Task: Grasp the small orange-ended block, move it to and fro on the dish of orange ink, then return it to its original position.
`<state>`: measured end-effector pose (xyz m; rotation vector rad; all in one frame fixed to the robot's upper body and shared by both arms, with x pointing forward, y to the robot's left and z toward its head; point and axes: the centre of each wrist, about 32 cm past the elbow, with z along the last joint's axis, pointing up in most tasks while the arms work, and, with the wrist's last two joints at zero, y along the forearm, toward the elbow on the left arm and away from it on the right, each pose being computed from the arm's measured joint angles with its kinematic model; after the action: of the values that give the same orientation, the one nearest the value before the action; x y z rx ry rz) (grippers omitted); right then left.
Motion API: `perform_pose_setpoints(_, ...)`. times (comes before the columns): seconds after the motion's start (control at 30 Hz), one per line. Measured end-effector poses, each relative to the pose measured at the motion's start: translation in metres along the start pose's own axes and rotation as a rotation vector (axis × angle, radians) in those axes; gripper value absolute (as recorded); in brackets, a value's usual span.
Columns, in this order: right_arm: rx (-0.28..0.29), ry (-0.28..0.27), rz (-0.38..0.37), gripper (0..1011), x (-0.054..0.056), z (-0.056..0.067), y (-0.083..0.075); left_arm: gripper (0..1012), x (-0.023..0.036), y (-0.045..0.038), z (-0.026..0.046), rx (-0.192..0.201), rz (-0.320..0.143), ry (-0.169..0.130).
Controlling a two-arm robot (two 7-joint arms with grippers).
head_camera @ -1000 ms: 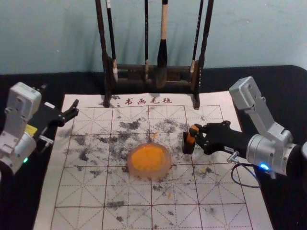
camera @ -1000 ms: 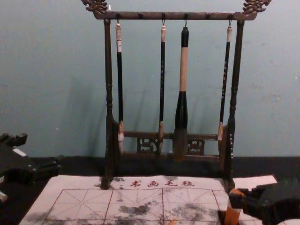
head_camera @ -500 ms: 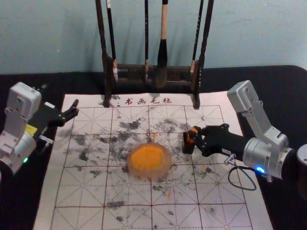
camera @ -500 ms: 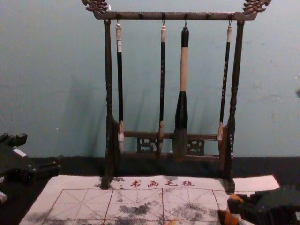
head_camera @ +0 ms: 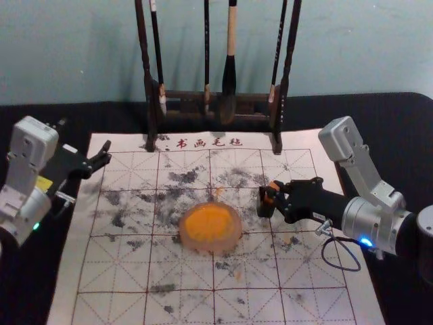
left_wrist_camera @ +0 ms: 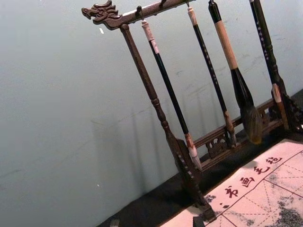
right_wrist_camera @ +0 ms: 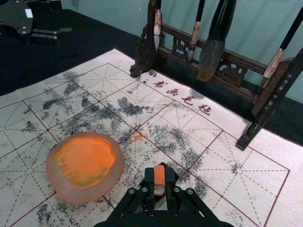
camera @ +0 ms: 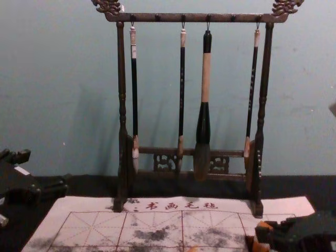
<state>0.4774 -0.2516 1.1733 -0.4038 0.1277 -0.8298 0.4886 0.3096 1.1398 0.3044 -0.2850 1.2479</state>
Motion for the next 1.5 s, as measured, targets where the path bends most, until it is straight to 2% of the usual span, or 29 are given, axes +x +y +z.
perform_pose_setpoints(0.4, 0.002, 0.001, 0.001, 140, 0.0003, 0.0007, -0.0002, 1001, 0.0, 0.0, 0.0, 0.0, 0.0, 0.0)
perform_pose_setpoints(0.5, 0.002, 0.001, 0.001, 225, 0.0003, 0.0007, -0.0002, 1001, 0.0, 0.0, 0.0, 0.0, 0.0, 0.0)
perform_pose_setpoints(0.53, 0.002, 0.001, 0.001, 282, 0.0003, 0.0008, -0.0002, 1001, 0.0, 0.0, 0.0, 0.0, 0.0, 0.0)
perform_pose_setpoints(0.67, 0.002, 0.001, 0.002, 357, 0.0004, 0.0009, -0.0002, 1001, 0.0, 0.0, 0.0, 0.0, 0.0, 0.0)
perform_pose_setpoints(0.8, 0.002, 0.001, 0.002, 530, 0.0004, 0.001, -0.0002, 1001, 0.0, 0.0, 0.0, 0.0, 0.0, 0.0)
perform_pose_setpoints(0.87, 0.003, 0.001, 0.002, 570, 0.0004, 0.001, -0.0002, 1001, 0.0, 0.0, 0.0, 0.0, 0.0, 0.0)
perform_pose_setpoints(0.9, 0.003, 0.001, 0.002, 630, 0.0004, 0.001, -0.0002, 1001, 0.0, 0.0, 0.0, 0.0, 0.0, 0.0)
perform_pose_setpoints(1.03, 0.003, 0.001, 0.003, 703, 0.0004, 0.001, -0.0002, 1001, 0.0, 0.0, 0.0, 0.0, 0.0, 0.0)
perform_pose_setpoints(1.07, 0.003, 0.001, 0.003, 768, 0.0004, 0.001, -0.0002, 1001, 0.0, 0.0, 0.0, 0.0, 0.0, 0.0)
perform_pose_setpoints(1.13, 0.003, 0.001, 0.003, 837, 0.0004, 0.001, -0.0002, 1001, 0.0, 0.0, 0.0, 0.0, 0.0, 0.0)
perform_pose_setpoints(1.37, 0.004, 0.001, 0.003, 997, 0.0005, 0.001, -0.0002, 1001, 0.0, 0.0, 0.0, 0.0, 0.0, 0.0)
perform_pose_setpoints(1.5, 0.004, 0.001, 0.003, 1002, 0.0005, 0.001, -0.0002, 1001, 0.0, 0.0, 0.0, 0.0, 0.0, 0.0)
